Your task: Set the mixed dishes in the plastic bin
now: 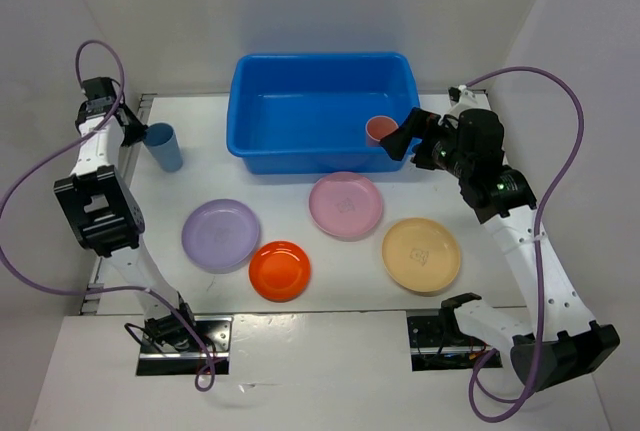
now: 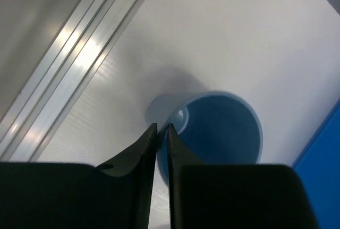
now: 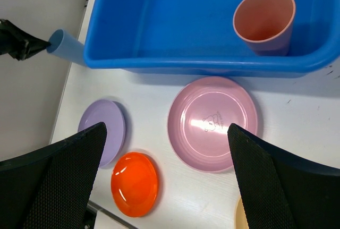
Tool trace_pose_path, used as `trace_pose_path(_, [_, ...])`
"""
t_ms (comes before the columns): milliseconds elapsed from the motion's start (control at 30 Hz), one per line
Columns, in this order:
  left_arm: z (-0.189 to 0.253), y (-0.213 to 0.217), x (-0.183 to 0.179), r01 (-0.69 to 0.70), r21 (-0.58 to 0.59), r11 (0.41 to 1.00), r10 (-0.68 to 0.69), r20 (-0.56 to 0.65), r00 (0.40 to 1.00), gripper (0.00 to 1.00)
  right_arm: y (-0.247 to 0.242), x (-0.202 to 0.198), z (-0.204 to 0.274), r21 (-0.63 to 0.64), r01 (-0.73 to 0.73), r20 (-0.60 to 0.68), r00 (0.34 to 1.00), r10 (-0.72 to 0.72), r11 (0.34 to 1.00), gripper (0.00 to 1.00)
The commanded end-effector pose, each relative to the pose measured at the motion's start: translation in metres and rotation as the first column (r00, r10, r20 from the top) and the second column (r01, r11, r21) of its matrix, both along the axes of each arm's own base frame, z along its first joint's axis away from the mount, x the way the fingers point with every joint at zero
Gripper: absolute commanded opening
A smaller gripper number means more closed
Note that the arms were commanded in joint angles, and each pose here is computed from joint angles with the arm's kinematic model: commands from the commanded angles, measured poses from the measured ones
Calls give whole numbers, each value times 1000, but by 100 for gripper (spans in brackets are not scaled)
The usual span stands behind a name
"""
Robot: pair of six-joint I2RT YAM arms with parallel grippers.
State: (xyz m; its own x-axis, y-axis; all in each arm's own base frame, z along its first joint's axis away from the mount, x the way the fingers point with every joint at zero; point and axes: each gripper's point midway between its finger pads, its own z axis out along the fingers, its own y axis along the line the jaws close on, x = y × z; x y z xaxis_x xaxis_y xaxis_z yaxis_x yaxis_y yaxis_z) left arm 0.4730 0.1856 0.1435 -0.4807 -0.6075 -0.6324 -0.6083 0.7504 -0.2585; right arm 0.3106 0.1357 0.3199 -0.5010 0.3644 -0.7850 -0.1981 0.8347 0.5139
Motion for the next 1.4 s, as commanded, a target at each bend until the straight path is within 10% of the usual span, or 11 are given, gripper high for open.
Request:
trace_pose_path(0, [18, 6, 15, 21, 108, 994, -21, -2, 1000, 16, -3, -9, 6, -7, 4, 24, 1000, -4, 1000, 99])
trace_pose_path(767, [-14, -14, 29, 108, 99, 989, -99, -93, 991, 34, -8, -25, 15, 12, 19, 34, 999, -19, 1000, 99])
trace_pose_path(900, [-16, -18, 32, 108, 116, 987, -95, -116, 989, 6, -9, -24, 15, 9, 28, 35, 999, -28, 1000, 99])
trace_pose_path(1133, [94, -26, 28, 64, 203, 977, -84, 95, 992, 0, -10, -25, 9, 4, 28, 17, 999, -28, 1000, 99])
trace_pose_path(1367, [191, -137, 28, 295, 230, 927, -353, 276, 894, 0, -4, -26, 5, 37, 8, 3, 1000, -8, 999, 99])
